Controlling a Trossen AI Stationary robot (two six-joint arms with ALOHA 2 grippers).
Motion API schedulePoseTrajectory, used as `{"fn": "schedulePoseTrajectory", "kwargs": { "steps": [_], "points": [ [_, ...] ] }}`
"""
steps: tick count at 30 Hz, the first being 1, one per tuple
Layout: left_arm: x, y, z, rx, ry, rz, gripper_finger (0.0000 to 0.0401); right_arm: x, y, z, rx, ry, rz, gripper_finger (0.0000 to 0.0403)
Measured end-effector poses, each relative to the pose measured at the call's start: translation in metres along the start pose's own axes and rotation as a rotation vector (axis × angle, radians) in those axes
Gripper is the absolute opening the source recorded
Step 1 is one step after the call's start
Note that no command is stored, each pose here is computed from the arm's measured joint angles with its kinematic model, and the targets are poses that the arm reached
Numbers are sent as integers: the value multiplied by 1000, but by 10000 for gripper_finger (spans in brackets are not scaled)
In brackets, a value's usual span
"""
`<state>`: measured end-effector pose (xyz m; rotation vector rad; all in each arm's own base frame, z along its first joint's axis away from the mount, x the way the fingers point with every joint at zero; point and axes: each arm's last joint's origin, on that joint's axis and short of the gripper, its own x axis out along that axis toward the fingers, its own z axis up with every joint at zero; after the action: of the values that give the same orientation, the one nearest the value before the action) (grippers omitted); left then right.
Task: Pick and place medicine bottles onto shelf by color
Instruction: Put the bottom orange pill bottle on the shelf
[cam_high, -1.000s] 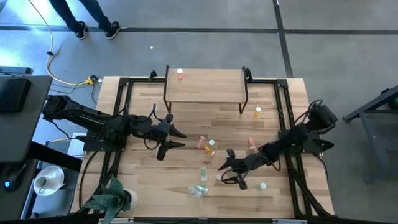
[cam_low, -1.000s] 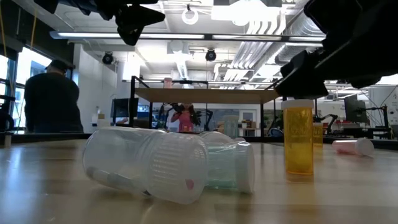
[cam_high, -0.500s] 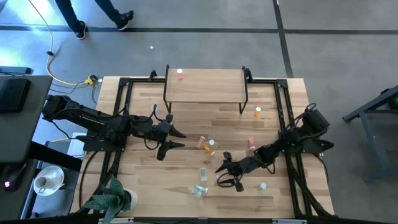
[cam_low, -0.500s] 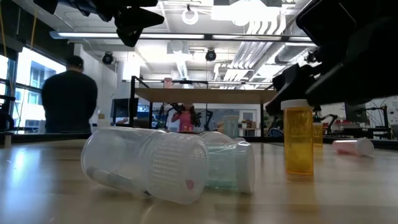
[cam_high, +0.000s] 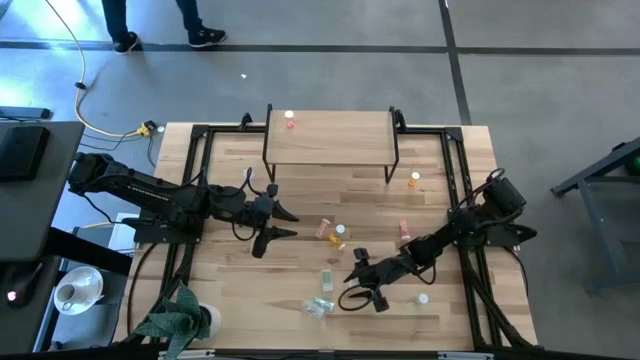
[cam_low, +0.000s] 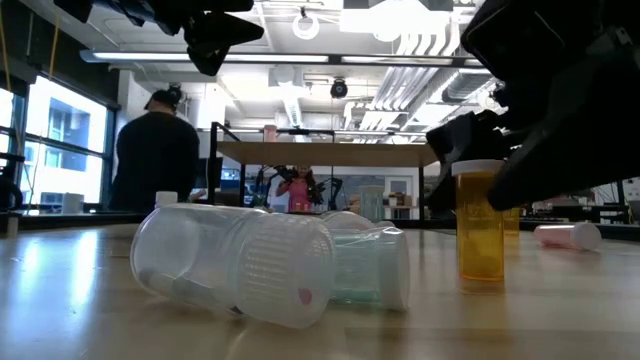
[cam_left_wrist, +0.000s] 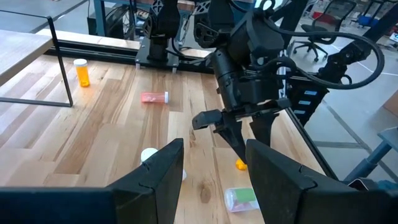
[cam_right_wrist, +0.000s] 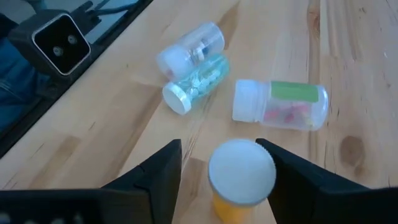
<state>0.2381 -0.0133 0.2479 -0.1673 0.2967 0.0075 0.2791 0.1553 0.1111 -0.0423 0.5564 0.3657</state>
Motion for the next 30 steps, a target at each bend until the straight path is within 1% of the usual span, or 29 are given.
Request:
{"fn": "schedulePoseTrajectory", "kwargs": {
  "steps": [4,11,16,22,25,30],
  "points": [
    [0,0,0,-6,0,0,165,-1,0,1,18,8,-1,193],
    [0,0,-2,-7,19,4,165,-17,0,14,44,9,-7,193],
    [0,0,-2,-7,23,5,165,-19,-1,12,45,38,-47,193],
    [0,0,-2,-7,22,5,165,-19,-2,10,61,49,-52,192],
    [0,0,-2,-7,23,5,165,-19,-2,10,61,49,-53,182],
    [0,0,-2,-7,23,5,165,-19,-2,10,60,53,-53,143]
  ]
}}
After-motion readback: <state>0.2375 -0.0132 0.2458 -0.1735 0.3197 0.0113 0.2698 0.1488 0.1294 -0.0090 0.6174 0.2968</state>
